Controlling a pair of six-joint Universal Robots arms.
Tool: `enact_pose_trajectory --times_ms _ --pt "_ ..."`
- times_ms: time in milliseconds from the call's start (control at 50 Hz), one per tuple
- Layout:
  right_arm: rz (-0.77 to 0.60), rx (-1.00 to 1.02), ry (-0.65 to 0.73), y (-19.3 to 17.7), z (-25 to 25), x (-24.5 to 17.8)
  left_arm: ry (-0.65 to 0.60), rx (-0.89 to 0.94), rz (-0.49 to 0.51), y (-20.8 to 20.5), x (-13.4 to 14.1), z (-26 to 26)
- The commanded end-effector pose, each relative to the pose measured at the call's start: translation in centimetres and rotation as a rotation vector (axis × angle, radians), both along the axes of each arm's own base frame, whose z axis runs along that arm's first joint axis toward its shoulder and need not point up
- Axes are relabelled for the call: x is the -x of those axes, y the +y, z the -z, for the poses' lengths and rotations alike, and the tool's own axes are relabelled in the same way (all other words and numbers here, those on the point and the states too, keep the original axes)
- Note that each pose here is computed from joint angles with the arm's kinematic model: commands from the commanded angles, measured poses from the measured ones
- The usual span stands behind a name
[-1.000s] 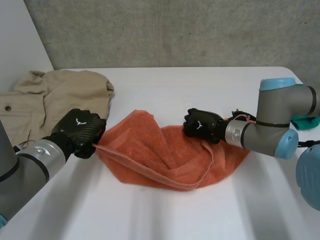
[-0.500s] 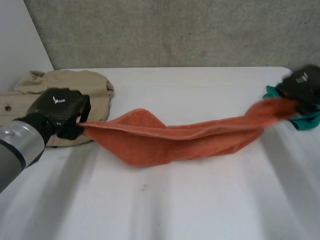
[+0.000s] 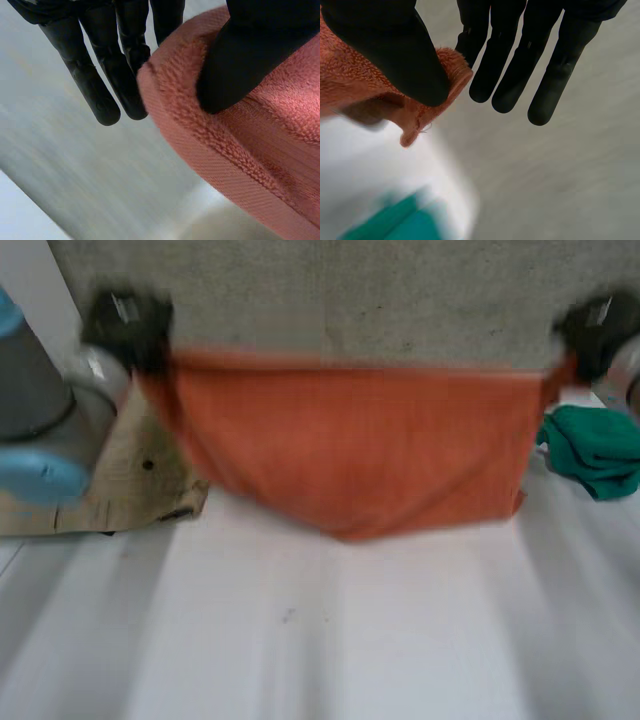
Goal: Fold the laundry.
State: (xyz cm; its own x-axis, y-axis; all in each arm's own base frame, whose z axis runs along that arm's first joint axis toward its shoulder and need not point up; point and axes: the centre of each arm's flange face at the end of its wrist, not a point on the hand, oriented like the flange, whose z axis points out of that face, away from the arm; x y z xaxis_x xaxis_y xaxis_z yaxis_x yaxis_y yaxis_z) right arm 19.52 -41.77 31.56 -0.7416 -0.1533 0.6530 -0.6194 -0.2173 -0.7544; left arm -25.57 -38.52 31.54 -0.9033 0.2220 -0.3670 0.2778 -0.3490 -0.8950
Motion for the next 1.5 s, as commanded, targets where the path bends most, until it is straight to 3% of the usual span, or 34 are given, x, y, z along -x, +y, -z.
enact_pose_trajectory --times_ms 20,120,280,440,540,680,860,940,1140,1500 --pt "-0.074 0.533 -0.298 -1.2 -8.5 -0.1 0.327 0.394 0.098 -1.4 -0.2 -8.2" --pt "-0.093 0.499 -0.294 -0.7 -7.0 -0.2 0.294 0.293 0.077 -1.8 -0.5 -5.6" --pt "-0.092 0.225 -0.24 -0.8 0.2 0.2 0.239 0.059 0.041 -1.0 -2.0 1.9" --pt "-0.066 -0.305 -0.128 2.7 12.3 1.3 0.145 -0.206 0.148 3.5 -1.2 11.5" --pt "-0.051 -0.544 -0.094 5.4 16.9 2.4 0.106 -0.309 0.153 6.0 -1.3 14.7" --pt "-0.011 -0.691 -0.153 6.2 18.1 3.8 0.087 -0.345 0.147 7.8 -1.8 15.2" --pt "-0.014 -0.621 -0.244 6.1 14.6 5.1 0.108 -0.309 0.141 8.4 -2.0 13.0" --pt "-0.077 -0.595 -0.188 6.7 14.0 4.8 0.114 -0.308 0.141 8.4 -2.1 12.6" --pt "-0.283 -0.526 0.182 8.3 16.7 4.2 0.118 -0.293 0.142 7.9 -1.9 12.1" --pt "-0.282 -0.386 0.215 5.3 19.1 3.8 0.116 -0.297 0.145 7.5 -1.6 12.3"
